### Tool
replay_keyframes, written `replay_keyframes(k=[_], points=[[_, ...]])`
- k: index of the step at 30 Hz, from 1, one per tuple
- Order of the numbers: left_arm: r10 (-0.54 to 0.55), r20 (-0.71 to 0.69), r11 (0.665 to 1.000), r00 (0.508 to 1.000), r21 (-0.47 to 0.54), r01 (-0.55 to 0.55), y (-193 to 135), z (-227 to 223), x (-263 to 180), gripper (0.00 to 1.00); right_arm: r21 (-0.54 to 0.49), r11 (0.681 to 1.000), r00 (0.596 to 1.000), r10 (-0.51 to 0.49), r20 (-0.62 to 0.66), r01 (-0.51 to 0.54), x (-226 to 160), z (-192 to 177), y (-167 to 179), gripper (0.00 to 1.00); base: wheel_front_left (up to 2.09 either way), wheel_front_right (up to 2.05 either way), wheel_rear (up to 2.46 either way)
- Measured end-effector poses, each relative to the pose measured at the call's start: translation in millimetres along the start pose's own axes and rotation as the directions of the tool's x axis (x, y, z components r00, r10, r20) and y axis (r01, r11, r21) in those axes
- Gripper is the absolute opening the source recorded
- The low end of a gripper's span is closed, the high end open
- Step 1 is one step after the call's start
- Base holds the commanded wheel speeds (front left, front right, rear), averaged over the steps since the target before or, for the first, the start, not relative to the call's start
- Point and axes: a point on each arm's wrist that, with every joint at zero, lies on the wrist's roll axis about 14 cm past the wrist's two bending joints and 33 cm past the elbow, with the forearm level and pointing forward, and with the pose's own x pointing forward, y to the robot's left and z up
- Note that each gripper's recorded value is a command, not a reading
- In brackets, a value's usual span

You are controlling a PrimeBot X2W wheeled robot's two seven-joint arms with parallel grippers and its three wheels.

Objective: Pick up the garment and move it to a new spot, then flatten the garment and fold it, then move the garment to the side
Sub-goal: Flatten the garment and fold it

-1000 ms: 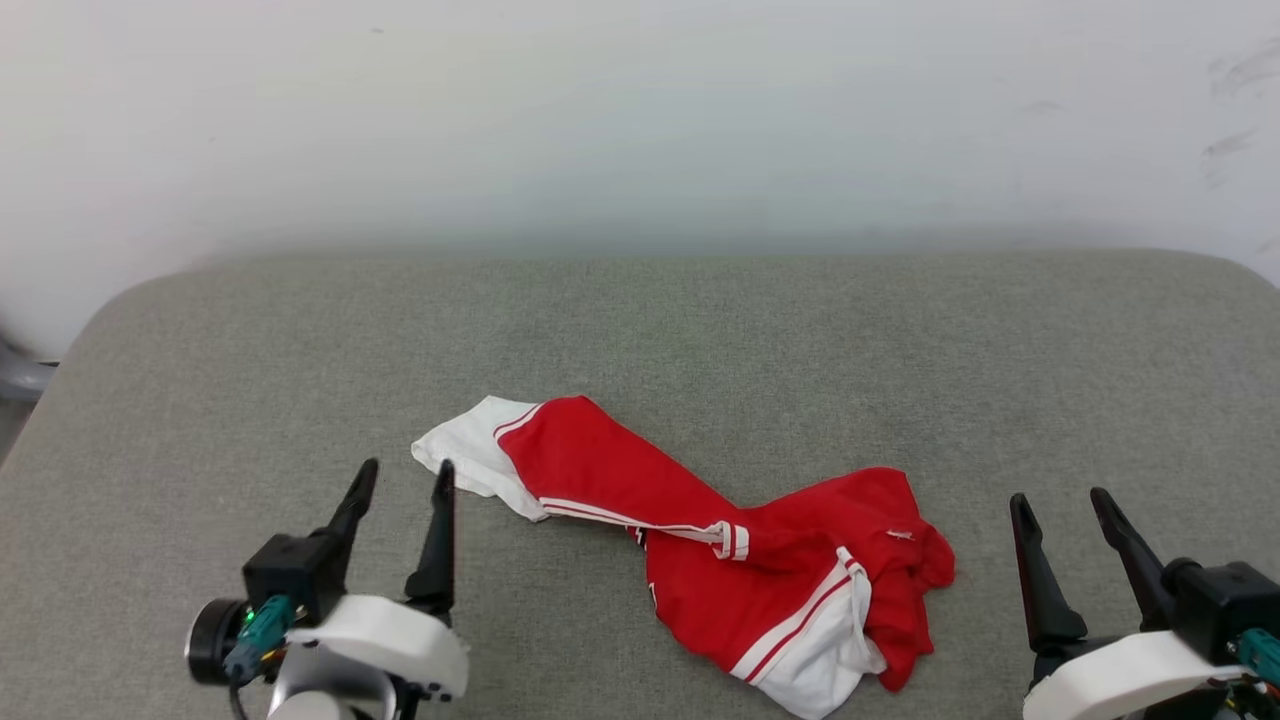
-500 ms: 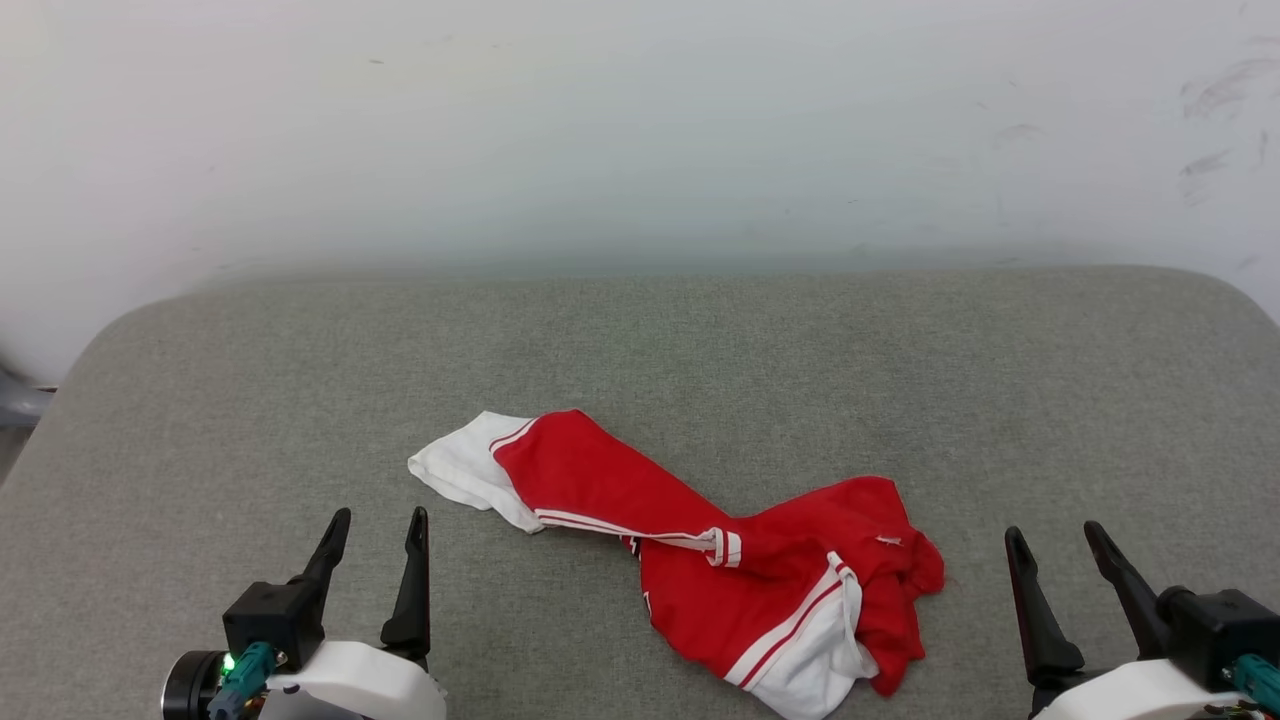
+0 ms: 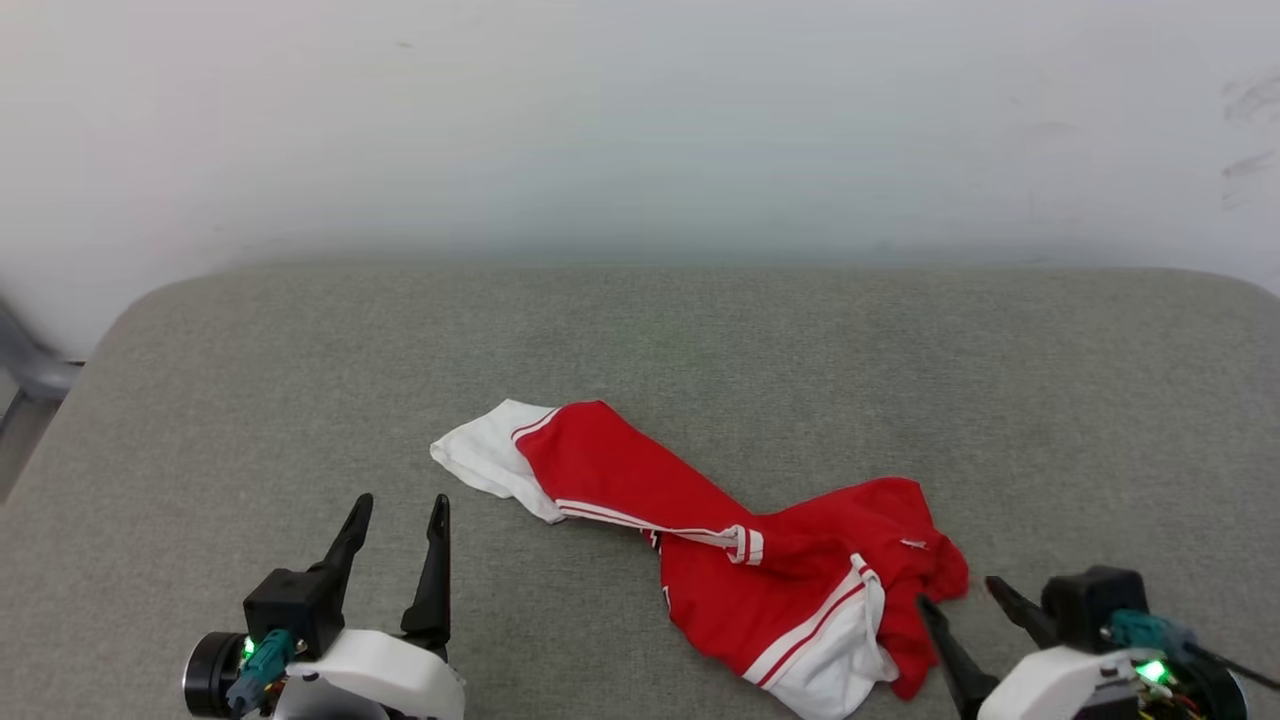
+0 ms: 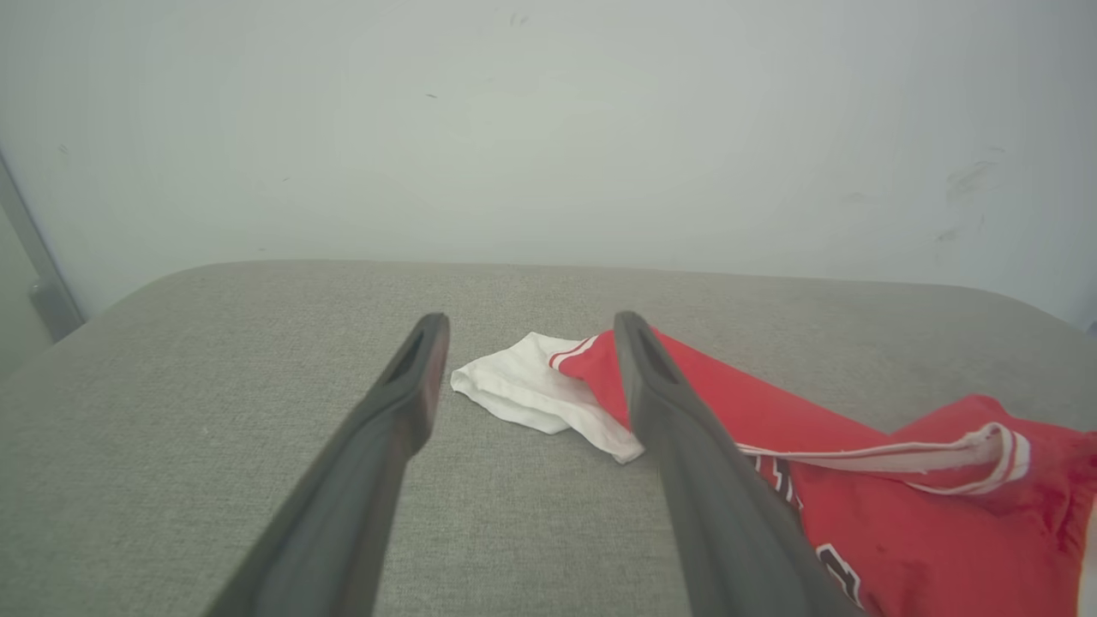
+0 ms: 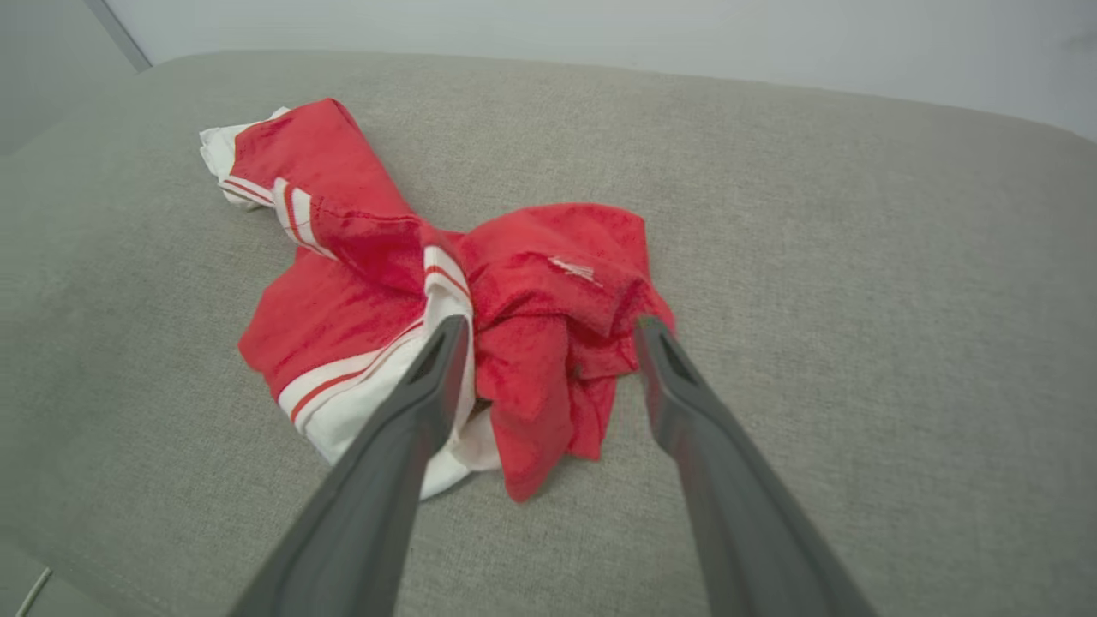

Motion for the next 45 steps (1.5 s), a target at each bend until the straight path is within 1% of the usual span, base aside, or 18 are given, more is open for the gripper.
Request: replay_keyframes(k=[4, 9, 13, 17, 18, 19, 20, 23, 25, 27, 31, 33, 35, 37, 40, 42, 45], points=[[0.009, 0.006, 1.0, 1.0, -0.003, -0.009, 2, 1, 0, 1.0, -0.048, 0.994, 0.989, 0.097, -0.108, -0.102, 10, -3, 18, 1.0, 0.0, 0.0, 0.0], [0.048, 0.022, 0.999, 0.999, -0.005, -0.048, 14, 6, 2, 1.0, -0.086, 0.974, 0.955, 0.188, -0.229, -0.212, 23, -9, 36, 1.0, 0.0, 0.0, 0.0], [0.071, 0.025, 0.997, 0.997, -0.003, -0.071, 21, 6, 5, 1.0, -0.116, 0.954, 0.924, 0.232, -0.305, -0.277, 36, -14, 46, 1.0, 0.0, 0.0, 0.0], [0.094, 0.01, 0.996, 0.996, -0.001, -0.094, 28, 1, 4, 1.0, -0.119, 0.939, 0.896, 0.262, -0.358, -0.322, 47, -22, 53, 1.0, 0.0, 0.0, 0.0], [0.099, 0.009, 0.995, 0.995, 0.0, -0.099, 30, 0, 4, 1.0, -0.116, 0.937, 0.89, 0.267, -0.37, -0.329, 49, -24, 54, 0.66, 0.0, 0.0, 0.0], [0.103, 0.008, 0.995, 0.995, 0.0, -0.103, 30, 0, 4, 1.0, -0.115, 0.935, 0.883, 0.268, -0.386, -0.334, 50, -27, 54, 0.37, 0.0, 0.0, 0.0], [0.106, 0.006, 0.994, 0.994, -0.003, -0.106, 31, -1, 3, 1.0, -0.109, 0.934, 0.879, 0.274, -0.391, -0.34, 51, -28, 56, 0.0, 0.0, 0.0, 0.0], [0.112, 0.006, 0.994, 0.994, -0.005, -0.112, 32, -2, 4, 1.0, -0.116, 0.932, 0.881, 0.278, -0.383, -0.345, 54, -22, 55, 0.0, 0.0, 0.0, 0.0], [0.108, 0.005, 0.994, 0.994, -0.004, -0.108, 31, -2, 5, 1.0, -0.12, 0.932, 0.897, 0.284, -0.338, -0.341, 57, -7, 54, 0.0, 0.0, 0.0, 0.0], [0.107, 0.006, 0.994, 0.994, -0.006, -0.107, 31, -3, 7, 1.0, -0.144, 0.938, 0.923, 0.269, -0.275, -0.317, 62, 15, 46, 0.0, 0.0, 0.0, 0.0], [0.091, 0.008, 0.996, 0.996, -0.004, -0.091, 26, -3, 12, 1.0, -0.202, 0.954, 0.966, 0.187, -0.178, -0.222, 69, 54, 15, 0.0, 0.0, 0.0, 0.0], [0.08, 0.01, 0.997, 0.997, -0.009, -0.08, 22, -3, 16, 1.0, -0.21, 0.964, 0.98, 0.136, -0.143, -0.165, 70, 71, -4, 0.0, 0.0, 0.0, 0.0], [0.069, 0.008, 0.998, 0.998, -0.014, -0.069, 18, -5, 19, 1.0, -0.208, 0.973, 0.988, 0.075, -0.135, -0.102, 71, 80, -26, 0.0, 0.0, 0.0, 0.0], [0.06, 0.0, 0.998, 0.998, -0.021, -0.06, 15, -8, 20, 1.0, -0.189, 0.981, 0.988, 0.007, -0.157, -0.037, 71, 78, -52, 0.0, 0.0, 0.0, 0.0], [0.05, -0.014, 0.998, 0.999, -0.023, -0.051, 13, -13, 23, 1.0, -0.146, 0.988, 0.974, -0.088, -0.21, 0.057, 71, 66, -89, 0.0, 0.0, 0.0, 0.0], [0.045, -0.02, 0.999, 0.999, -0.028, -0.046, 11, -16, 27, 1.0, -0.114, 0.987, 0.957, -0.137, -0.255, 0.111, 72, 51, -111, 0.0, 0.0, 0.0, 0.0], [0.04, -0.028, 0.999, 0.999, -0.031, -0.041, 10, -20, 32, 1.0, -0.058, 0.983, 0.926, -0.183, -0.329, 0.174, 74, 21, -135, 0.0, 0.0, 0.0, 0.0]])
